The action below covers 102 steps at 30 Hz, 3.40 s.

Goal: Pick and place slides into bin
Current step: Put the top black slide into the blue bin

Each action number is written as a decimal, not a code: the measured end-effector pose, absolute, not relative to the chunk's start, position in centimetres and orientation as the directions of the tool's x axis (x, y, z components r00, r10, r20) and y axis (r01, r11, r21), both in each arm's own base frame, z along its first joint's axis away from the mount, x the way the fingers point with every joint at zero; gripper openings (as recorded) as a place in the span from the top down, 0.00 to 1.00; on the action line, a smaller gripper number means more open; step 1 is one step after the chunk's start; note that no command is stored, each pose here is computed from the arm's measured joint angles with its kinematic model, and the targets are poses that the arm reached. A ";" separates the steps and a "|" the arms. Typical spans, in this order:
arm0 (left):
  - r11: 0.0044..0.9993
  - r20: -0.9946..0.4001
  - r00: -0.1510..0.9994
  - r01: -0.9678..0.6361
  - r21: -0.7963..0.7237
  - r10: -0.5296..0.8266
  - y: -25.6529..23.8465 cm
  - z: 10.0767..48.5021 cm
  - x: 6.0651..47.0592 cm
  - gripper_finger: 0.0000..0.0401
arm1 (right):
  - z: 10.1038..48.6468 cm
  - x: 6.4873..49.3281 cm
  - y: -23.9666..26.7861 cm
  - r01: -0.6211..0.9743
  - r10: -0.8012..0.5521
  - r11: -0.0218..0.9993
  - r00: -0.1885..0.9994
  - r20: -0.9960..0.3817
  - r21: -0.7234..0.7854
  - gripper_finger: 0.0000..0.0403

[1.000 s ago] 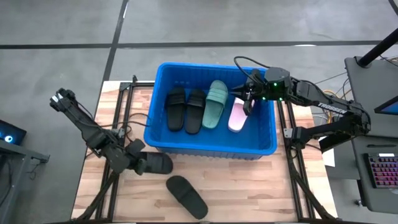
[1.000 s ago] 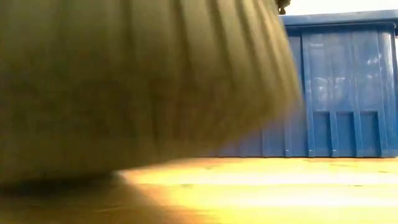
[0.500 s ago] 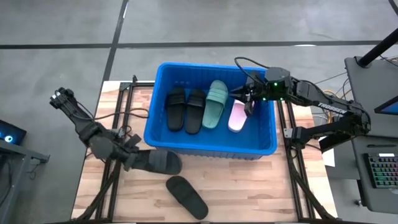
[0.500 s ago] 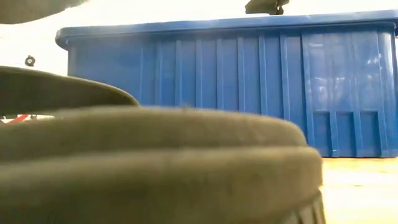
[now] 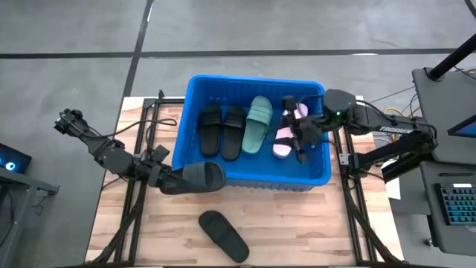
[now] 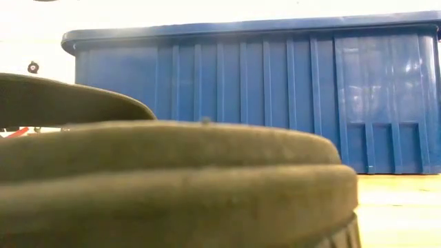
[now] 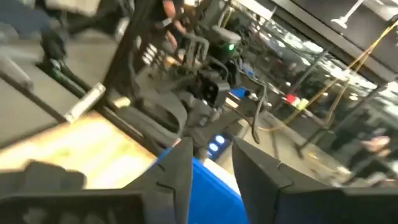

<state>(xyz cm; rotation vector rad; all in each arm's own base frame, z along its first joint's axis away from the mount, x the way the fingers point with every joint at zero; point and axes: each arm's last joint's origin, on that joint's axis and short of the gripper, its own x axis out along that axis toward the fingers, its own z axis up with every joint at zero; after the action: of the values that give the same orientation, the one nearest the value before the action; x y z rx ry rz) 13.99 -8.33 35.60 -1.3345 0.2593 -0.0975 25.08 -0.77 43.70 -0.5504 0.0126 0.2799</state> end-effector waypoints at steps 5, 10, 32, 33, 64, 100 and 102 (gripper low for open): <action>0.206 -0.097 0.971 -0.051 -0.977 -0.220 -8.0 36.6 14.1 1.00 | 44.6 27.9 0.8 -0.236 0.174 0.737 0.972 -0.159 -0.633 0.65; 0.185 -0.129 0.967 -0.088 -0.979 -0.222 -8.4 36.2 14.7 1.00 | 45.3 31.2 1.5 -0.313 0.192 0.719 0.947 -0.256 -0.620 0.58; 0.128 -0.130 0.945 -0.096 -0.987 -0.300 -9.1 36.0 15.6 1.00 | 43.5 41.3 7.1 -0.624 0.359 0.447 0.782 -0.510 -0.641 0.59; 0.129 -0.132 0.945 -0.097 -0.987 -0.299 -9.1 36.0 15.6 1.00 | 43.3 41.5 7.3 -0.622 0.360 0.436 0.783 -0.508 -0.650 0.60; 0.137 0.001 0.962 0.040 -0.990 -0.272 -9.8 36.3 19.1 1.00 | 42.6 42.1 7.6 -0.631 0.363 0.439 0.776 -0.515 -0.640 0.67; 0.699 0.175 0.976 0.037 -0.714 0.127 -6.3 38.5 18.6 0.53 | 46.7 36.4 2.8 -0.512 0.094 0.564 0.819 -0.565 -0.648 0.98; 0.763 0.216 0.959 0.002 -0.647 0.181 -5.9 39.2 18.1 0.52 | 47.3 35.9 2.5 -0.490 0.077 0.571 0.831 -0.551 -0.659 0.98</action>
<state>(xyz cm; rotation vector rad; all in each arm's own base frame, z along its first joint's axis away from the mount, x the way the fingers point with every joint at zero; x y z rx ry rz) 18.15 -5.86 39.16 -0.6987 -0.2745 0.0989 35.87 2.49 47.30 -0.9099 0.5016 0.3496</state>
